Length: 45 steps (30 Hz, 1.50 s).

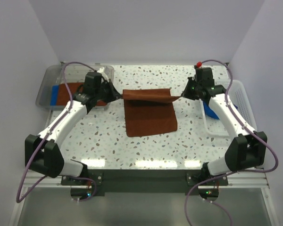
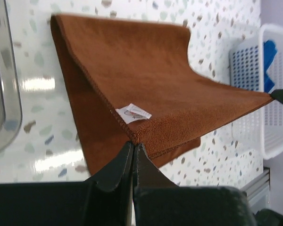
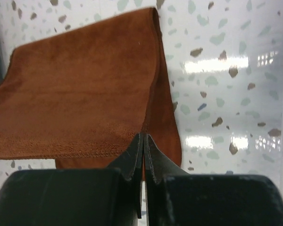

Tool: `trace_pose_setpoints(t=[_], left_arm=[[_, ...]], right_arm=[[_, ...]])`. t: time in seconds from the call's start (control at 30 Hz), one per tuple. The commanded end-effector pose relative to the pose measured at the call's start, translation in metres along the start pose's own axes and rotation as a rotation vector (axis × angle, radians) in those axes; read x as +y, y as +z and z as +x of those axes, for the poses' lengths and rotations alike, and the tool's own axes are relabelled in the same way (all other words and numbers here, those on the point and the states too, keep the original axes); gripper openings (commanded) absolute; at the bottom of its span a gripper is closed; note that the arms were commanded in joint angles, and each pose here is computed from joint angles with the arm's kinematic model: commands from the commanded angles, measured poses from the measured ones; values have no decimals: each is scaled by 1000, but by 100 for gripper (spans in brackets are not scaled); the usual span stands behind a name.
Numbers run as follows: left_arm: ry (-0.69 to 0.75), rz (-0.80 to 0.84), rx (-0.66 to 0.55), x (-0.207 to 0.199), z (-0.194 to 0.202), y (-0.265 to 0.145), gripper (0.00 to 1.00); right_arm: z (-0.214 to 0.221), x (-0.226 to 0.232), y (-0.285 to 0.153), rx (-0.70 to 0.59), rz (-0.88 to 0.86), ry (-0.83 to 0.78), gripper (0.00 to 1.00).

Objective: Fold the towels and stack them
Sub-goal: Fold the towel

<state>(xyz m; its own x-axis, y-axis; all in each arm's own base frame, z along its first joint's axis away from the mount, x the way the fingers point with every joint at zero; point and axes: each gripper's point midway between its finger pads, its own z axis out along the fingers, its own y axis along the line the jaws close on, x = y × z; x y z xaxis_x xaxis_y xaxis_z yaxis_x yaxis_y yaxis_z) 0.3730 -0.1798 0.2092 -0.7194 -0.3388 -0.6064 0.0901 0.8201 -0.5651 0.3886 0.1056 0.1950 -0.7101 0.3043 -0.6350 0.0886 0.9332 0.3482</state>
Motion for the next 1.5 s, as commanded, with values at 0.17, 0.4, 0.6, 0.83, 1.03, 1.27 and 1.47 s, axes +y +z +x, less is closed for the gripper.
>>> trace_pose_setpoints(t=[0.17,0.4,0.6,0.83,1.03,1.27,1.47], left_arm=[[-64,-39,155,19,114,2,0],[-92,-140,269,62,187,6,0],[-77,-178,326,78,214,11,0],[-46,-191,365,74,230,16,0],[-26,-227,329,74,219,11,0],[-22,-232,333,69,217,4,2],[-7,-202,297,49,197,-1,1]], right_arm=[[82,-36,-1,127,48,32,0],[137,-62,17,230,96,56,0],[171,-73,34,309,114,80,0],[189,-82,41,351,144,78,0],[182,-81,39,332,145,71,0],[181,-82,37,338,156,64,0],[159,-71,26,282,130,60,0]])
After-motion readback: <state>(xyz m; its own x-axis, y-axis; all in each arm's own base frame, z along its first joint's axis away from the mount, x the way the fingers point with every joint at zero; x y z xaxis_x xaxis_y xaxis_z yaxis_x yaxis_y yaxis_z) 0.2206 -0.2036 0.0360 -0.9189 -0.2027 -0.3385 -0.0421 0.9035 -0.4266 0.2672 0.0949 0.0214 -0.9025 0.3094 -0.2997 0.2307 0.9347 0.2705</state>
